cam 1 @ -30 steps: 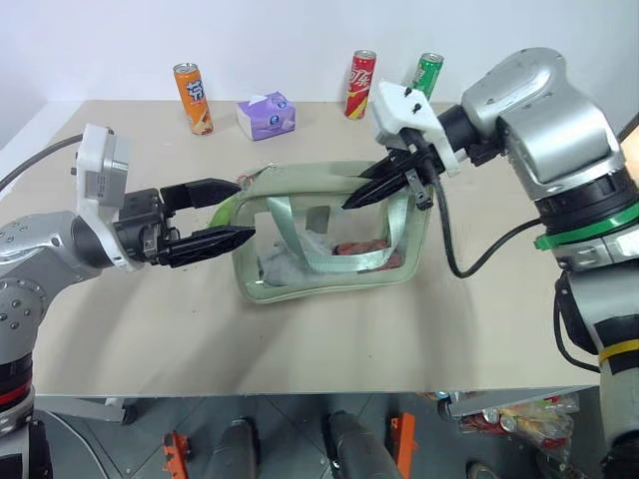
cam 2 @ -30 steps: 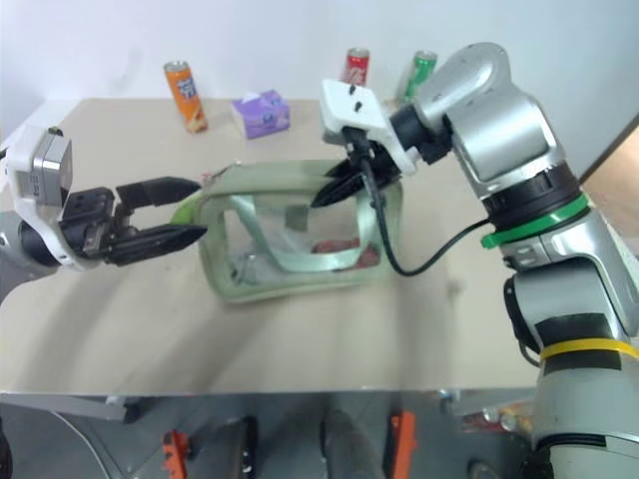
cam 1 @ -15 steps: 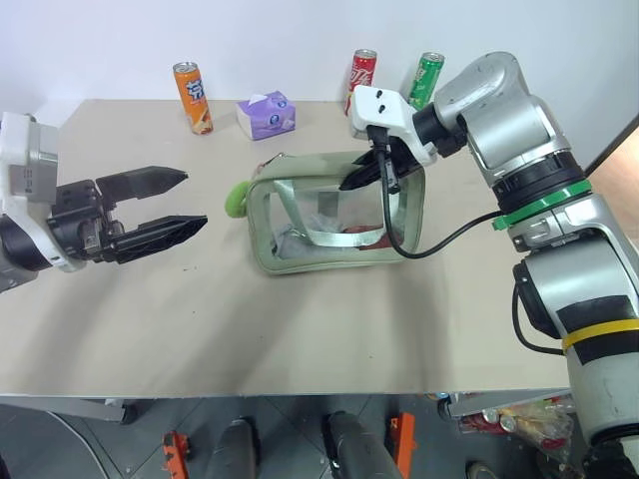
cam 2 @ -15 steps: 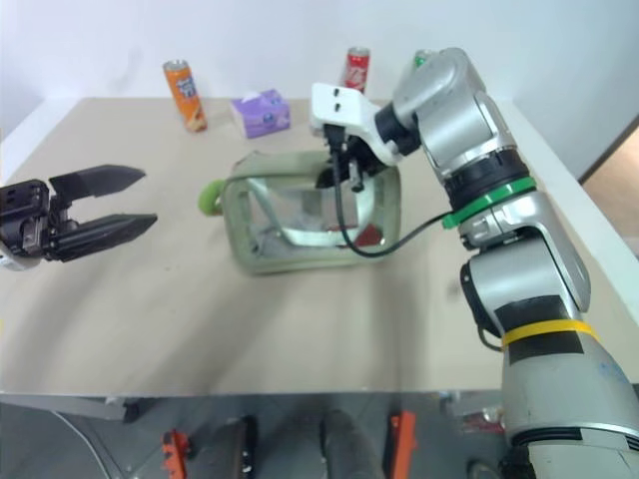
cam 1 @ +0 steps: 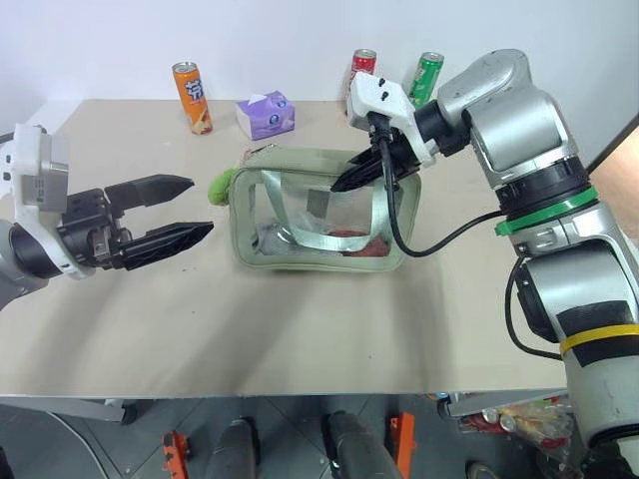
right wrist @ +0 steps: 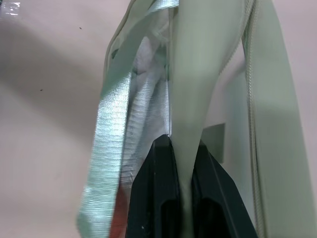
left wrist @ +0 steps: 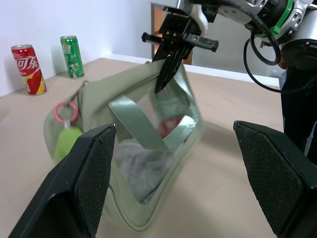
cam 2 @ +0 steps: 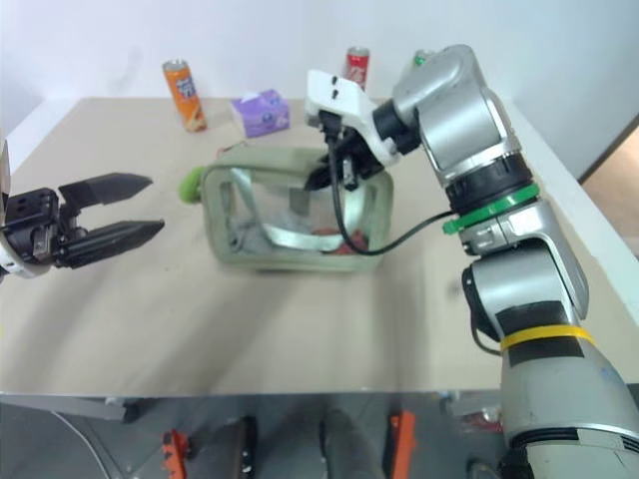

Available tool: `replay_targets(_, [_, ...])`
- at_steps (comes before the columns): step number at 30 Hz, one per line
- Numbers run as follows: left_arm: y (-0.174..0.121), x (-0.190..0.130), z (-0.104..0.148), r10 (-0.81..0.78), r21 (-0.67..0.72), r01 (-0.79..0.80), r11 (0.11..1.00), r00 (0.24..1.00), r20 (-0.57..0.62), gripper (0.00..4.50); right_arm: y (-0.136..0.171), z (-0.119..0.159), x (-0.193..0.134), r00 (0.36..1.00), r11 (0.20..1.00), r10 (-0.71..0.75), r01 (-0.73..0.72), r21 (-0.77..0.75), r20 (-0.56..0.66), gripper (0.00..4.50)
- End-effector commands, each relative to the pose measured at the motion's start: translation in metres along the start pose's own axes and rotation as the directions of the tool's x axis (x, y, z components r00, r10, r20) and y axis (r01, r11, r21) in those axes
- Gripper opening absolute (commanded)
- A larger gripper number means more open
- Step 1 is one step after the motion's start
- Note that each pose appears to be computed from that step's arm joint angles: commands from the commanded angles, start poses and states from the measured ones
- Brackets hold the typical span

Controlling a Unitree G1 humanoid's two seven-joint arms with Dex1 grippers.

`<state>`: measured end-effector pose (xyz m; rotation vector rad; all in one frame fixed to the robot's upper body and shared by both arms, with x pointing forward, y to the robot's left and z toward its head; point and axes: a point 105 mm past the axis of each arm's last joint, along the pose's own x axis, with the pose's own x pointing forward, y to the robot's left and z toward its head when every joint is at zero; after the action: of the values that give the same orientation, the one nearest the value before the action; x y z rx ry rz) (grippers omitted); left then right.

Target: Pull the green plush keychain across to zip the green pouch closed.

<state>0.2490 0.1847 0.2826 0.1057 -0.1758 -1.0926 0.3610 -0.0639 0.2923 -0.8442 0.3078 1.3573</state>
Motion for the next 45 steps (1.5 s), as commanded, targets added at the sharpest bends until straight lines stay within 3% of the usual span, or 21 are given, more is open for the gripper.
replay_targets(1, [-0.001, 0.001, 0.008, -0.014, 0.032, 0.014, 0.999, 1.0, 0.024, 3.94, 0.008, 0.012, -0.003, 0.998, 1.0, -0.012, 0.013, -0.009, 0.063, 0.08])
replay_targets(5, [0.0, 0.002, 0.008, -0.019, 0.033, 0.018, 0.999, 0.999, 0.027, 3.94, 0.01, 0.012, 0.008, 0.993, 0.997, -0.043, 0.036, 0.068, 0.11, 0.08])
replay_targets(6, [0.0, 0.002, 0.008, -0.02, 0.032, 0.019, 0.999, 0.999, 0.027, 3.94, 0.012, 0.011, 0.01, 0.992, 0.996, -0.044, 0.034, 0.082, 0.119, 0.71])
replay_targets(10, [0.0, 0.004, 0.007, -0.031, 0.031, 0.03, 0.999, 0.999, 0.023, 3.94, 0.015, 0.013, 0.008, 0.989, 0.995, -0.041, 0.027, 0.099, 0.14, 1.96])
replay_targets(14, [0.001, 0.005, 0.007, -0.042, 0.03, 0.041, 0.999, 0.999, 0.024, 3.94, 0.024, 0.027, -0.02, 0.971, 0.994, 0.045, -0.066, 0.082, 0.233, 3.32])
replay_targets(18, [0.003, 0.006, 0.007, -0.047, 0.02, 0.046, 0.999, 0.998, 0.033, 3.94, 0.058, 0.052, -0.072, 0.865, 0.971, 0.232, -0.232, -0.054, 0.445, 3.32])
replay_targets(21, [0.009, 0.005, 0.008, -0.035, 0.001, 0.035, 0.999, 0.998, 0.055, 3.94, 0.06, 0.055, -0.098, 0.835, 0.976, 0.211, -0.206, -0.066, 0.508, 3.32])
replay_targets(23, [0.014, 0.002, 0.009, -0.018, -0.017, 0.019, 1.0, 0.997, 0.072, 3.94, 0.052, 0.047, -0.108, 0.854, 0.99, 0.142, -0.133, -0.054, 0.5, 3.32])
replay_targets(26, [0.02, -0.003, 0.006, 0.01, -0.037, -0.008, 0.999, 0.997, 0.071, 3.94, 0.036, 0.011, -0.108, 0.928, 0.998, -0.046, 0.06, -0.027, 0.369, 3.32])
replay_targets(31, [0.025, -0.007, -0.005, 0.03, -0.068, -0.027, 0.997, 0.999, 0.041, 3.94, 0.034, -0.041, -0.1, 0.951, 0.974, -0.223, 0.226, 0.012, 0.213, 3.32])
replay_targets(36, [0.034, -0.013, -0.018, 0.051, -0.107, -0.051, 0.993, 0.999, -0.008, 3.94, 0.047, -0.06, -0.091, 0.928, 0.951, -0.303, 0.282, 0.123, 0.217, 3.32])
replay_targets(45, [0.041, -0.008, -0.024, 0.053, -0.131, -0.053, 0.99, 0.999, -0.003, 3.94, 0.069, -0.066, -0.092, 0.943, 0.955, -0.261, 0.222, 0.195, 0.207, 3.32])
